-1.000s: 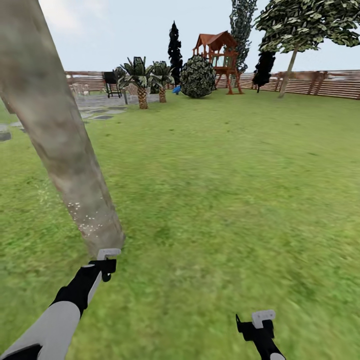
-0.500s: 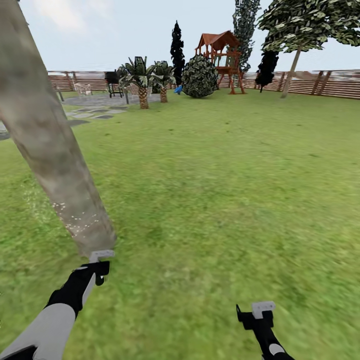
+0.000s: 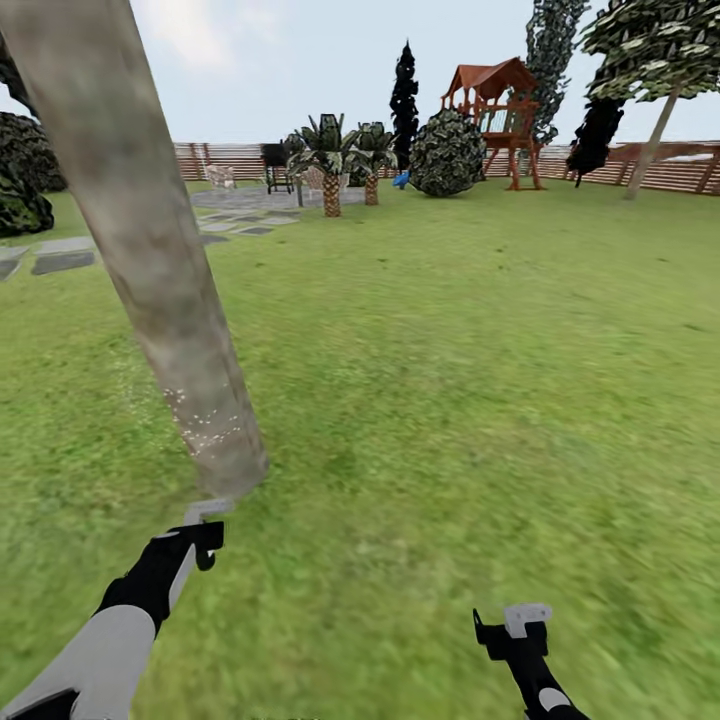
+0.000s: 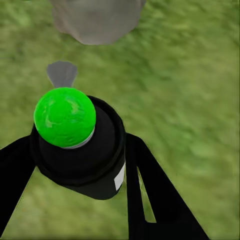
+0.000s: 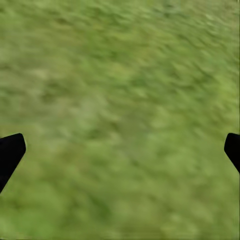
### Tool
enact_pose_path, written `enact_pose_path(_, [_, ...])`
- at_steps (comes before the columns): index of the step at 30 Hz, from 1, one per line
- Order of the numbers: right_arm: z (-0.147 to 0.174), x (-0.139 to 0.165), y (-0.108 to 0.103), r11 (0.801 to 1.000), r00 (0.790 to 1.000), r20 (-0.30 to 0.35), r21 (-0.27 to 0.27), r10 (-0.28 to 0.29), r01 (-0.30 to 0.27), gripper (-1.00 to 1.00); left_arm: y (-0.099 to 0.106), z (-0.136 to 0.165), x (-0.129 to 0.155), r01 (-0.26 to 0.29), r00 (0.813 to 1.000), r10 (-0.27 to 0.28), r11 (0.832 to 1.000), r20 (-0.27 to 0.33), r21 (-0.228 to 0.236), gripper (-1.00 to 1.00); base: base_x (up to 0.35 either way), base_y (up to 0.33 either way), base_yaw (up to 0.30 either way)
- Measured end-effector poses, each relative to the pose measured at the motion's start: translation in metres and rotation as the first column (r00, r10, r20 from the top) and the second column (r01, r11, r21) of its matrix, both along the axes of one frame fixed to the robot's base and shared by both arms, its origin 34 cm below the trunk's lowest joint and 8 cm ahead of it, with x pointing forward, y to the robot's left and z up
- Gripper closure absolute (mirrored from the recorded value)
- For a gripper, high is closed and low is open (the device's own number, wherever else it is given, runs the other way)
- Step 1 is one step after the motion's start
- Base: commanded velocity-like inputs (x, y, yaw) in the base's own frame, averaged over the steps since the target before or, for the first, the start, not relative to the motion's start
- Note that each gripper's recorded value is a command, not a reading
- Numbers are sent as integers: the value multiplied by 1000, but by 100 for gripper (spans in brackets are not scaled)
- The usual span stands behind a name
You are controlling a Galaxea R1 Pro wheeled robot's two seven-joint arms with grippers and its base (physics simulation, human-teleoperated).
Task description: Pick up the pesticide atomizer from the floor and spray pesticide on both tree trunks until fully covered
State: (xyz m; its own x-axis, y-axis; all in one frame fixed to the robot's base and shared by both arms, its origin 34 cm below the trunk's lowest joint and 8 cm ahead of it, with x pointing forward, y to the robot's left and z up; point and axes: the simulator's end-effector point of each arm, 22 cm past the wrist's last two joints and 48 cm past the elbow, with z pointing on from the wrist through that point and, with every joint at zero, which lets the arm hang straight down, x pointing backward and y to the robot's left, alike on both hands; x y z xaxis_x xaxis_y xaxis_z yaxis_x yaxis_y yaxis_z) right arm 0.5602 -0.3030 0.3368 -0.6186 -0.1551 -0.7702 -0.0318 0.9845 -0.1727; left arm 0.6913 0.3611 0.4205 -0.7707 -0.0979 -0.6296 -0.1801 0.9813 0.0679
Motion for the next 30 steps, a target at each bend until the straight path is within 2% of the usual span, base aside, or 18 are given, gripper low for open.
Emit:
enact_pose_path(2, [0, 0, 0, 1000, 1000, 0, 0, 0, 0, -100, -1, 3, 3, 4, 1000, -4, 1000, 6, 1, 100, 0, 0, 277])
enact_pose_path(7, [0, 0, 0, 1000, 1000, 0, -1, -1, 1, -100, -22, 14, 19, 88, 996, -89, 996, 23, 19, 100, 0, 0, 277])
enact_pose_path(11, [0, 0, 0, 1000, 1000, -1, 0, -1, 1, -100, -41, 51, 59, 114, 993, -113, 993, 43, -21, 100, 0, 0, 232])
enact_pose_path(15, [0, 0, 0, 1000, 1000, -1, 0, -1, 1, -100, -51, 85, 91, 129, 988, -127, 991, 83, -24, 100, 0, 0, 44])
enact_pose_path(18, [0, 0, 0, 1000, 1000, -1, 0, 0, 0, -100, -61, 94, 98, 183, 982, -182, 983, 48, -6, 100, 0, 0, 3])
enact_pose_path(20, [0, 0, 0, 1000, 1000, 0, 0, 0, 0, -100, -67, 94, 97, 219, 975, -218, 975, 46, -35, 100, 0, 0, 0])
enact_pose_path(22, [0, 0, 0, 1000, 1000, 0, 0, 0, 0, -100, -68, 99, 100, 227, 973, -224, 973, 60, -40, 100, 0, 0, 0])
enact_pose_path(25, [0, 0, 0, 1000, 1000, 0, 0, 0, 0, -100, -62, 134, 117, 222, 966, -217, 975, 140, -14, 100, 9, -39, 0])
enact_pose_path(30, [0, 0, 0, 1000, 1000, 0, 0, 0, 0, -100, -59, 146, 122, 217, 963, -214, 976, 163, -1, 100, 56, -230, 0])
